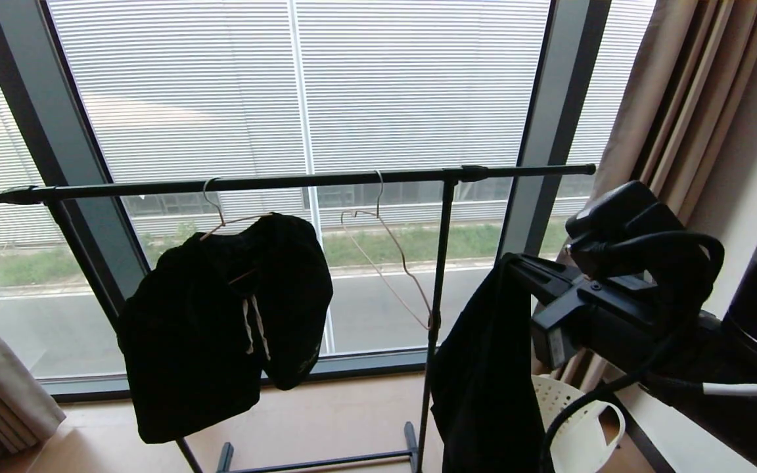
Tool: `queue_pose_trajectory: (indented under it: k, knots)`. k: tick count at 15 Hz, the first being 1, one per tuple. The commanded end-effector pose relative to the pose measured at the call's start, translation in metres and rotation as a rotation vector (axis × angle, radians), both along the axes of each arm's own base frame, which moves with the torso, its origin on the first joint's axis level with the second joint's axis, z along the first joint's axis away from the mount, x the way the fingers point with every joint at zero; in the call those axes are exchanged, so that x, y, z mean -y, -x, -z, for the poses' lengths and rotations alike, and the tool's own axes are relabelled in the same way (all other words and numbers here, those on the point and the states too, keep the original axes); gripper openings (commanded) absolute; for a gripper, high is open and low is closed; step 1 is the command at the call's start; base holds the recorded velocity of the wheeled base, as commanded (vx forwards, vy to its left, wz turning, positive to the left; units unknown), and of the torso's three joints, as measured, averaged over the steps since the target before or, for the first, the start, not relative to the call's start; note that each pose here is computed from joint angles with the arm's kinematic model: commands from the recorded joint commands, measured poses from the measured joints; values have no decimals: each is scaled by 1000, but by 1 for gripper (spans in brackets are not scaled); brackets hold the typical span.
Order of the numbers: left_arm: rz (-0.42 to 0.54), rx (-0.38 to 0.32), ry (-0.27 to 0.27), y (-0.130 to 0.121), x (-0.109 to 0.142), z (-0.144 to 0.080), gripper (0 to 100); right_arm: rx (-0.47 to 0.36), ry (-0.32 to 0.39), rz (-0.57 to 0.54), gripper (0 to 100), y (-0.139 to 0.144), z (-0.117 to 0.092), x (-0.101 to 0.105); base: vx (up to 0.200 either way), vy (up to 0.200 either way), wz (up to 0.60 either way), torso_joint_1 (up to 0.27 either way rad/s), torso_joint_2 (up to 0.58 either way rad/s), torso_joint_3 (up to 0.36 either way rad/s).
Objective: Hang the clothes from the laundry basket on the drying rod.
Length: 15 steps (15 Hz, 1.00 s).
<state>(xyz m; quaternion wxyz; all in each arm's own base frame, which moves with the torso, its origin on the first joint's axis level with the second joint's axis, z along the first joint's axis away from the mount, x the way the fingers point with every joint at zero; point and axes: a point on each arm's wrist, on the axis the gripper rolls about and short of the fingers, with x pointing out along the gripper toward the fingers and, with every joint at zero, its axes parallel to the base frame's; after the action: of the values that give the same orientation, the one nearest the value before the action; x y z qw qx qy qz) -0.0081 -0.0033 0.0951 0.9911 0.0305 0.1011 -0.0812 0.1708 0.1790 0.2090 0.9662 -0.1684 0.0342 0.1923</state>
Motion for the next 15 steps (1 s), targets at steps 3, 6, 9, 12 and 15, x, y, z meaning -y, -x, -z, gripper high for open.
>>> queue_pose_trajectory:
  k: [3,6,9,12,15]
  knots:
    - [51,-334,47,-92,7,-43,100,-16,-27,100,0,-17,2,-19,0,0,0,0,0,0]
    - [124,-437,26,-129,38,-49,100,-16,-31,142,0,-27,-2,-30,0,0,0,0,0,0]
    - [236,-545,66,-148,83,-48,100,-23,-23,113,0,-27,0,-43,0,0,0,0,0,0]
    - [310,-613,80,-167,125,-48,100,-33,-8,84,0,-28,6,-58,0,0,0,0,0,0]
    - [331,-641,79,-179,153,-45,100,-35,-6,78,0,-30,7,-64,0,0,0,0,0,0]
